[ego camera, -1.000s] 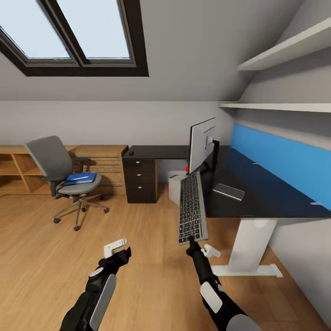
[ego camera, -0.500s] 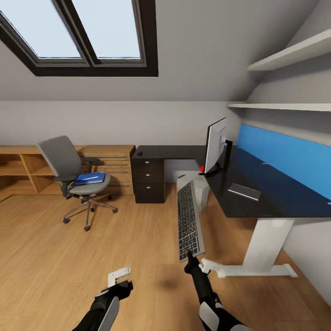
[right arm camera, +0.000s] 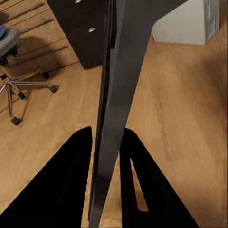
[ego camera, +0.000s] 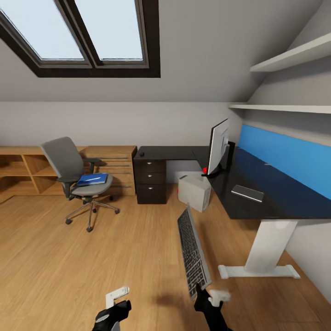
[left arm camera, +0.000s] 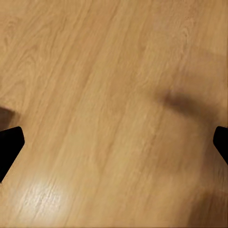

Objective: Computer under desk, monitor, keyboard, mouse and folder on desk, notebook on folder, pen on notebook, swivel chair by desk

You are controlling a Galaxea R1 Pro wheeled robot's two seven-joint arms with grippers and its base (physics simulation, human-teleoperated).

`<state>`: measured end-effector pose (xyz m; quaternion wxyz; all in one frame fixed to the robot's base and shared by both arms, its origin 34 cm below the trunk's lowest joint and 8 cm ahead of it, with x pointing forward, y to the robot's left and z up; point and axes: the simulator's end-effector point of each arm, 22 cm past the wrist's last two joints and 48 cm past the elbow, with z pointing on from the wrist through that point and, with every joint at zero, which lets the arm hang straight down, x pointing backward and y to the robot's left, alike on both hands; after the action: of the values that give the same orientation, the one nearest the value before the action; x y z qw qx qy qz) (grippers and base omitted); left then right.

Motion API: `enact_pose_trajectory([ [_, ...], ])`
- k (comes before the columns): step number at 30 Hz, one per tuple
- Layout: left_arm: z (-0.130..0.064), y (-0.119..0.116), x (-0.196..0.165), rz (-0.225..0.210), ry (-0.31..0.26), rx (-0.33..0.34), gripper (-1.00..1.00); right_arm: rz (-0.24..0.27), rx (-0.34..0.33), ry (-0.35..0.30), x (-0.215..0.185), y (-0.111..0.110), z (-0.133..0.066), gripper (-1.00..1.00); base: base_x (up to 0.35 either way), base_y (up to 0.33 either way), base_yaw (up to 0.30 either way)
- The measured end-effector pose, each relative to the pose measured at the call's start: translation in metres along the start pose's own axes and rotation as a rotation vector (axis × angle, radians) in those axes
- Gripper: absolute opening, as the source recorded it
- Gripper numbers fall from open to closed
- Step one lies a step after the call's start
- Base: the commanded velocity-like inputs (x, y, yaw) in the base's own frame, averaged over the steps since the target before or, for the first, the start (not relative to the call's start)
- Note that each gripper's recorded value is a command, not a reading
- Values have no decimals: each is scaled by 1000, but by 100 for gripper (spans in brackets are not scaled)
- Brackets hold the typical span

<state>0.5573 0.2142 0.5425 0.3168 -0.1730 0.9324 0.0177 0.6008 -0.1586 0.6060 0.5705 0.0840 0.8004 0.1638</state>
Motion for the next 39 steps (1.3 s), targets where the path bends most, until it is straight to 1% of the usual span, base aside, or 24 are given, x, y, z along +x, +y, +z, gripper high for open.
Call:
enact_pose_trajectory([
  [3,-1,8,12,3,15,-19,100,-8,25,34,13,-15,-17,-100,0,0,0],
  [7,-6,12,16,8,30,-28,100,-18,22,41,9,-15,-22,-100,0,0,0],
  [11,-11,13,14,9,34,-31,100,-15,38,40,2,-18,-24,-100,0,0,0],
  [14,-14,16,10,11,33,-35,100,-14,69,39,-3,-24,-26,-100,0,0,0],
  [19,-20,18,3,10,27,-40,100,-23,69,44,-9,-20,-28,-100,0,0,0],
  [20,-21,21,-1,1,-6,-47,100,-19,76,44,-11,-21,-29,-100,0,0,0],
  [22,-24,22,-4,-2,-19,-50,100,-17,80,43,-14,-22,-30,-100,0,0,0],
  [29,-33,22,-13,-6,-32,-53,100,-21,76,42,-25,-16,-33,-100,24,0,0],
  [39,-46,21,-22,-7,-33,-53,100,-19,78,43,-39,-11,-38,-100,292,0,0],
])
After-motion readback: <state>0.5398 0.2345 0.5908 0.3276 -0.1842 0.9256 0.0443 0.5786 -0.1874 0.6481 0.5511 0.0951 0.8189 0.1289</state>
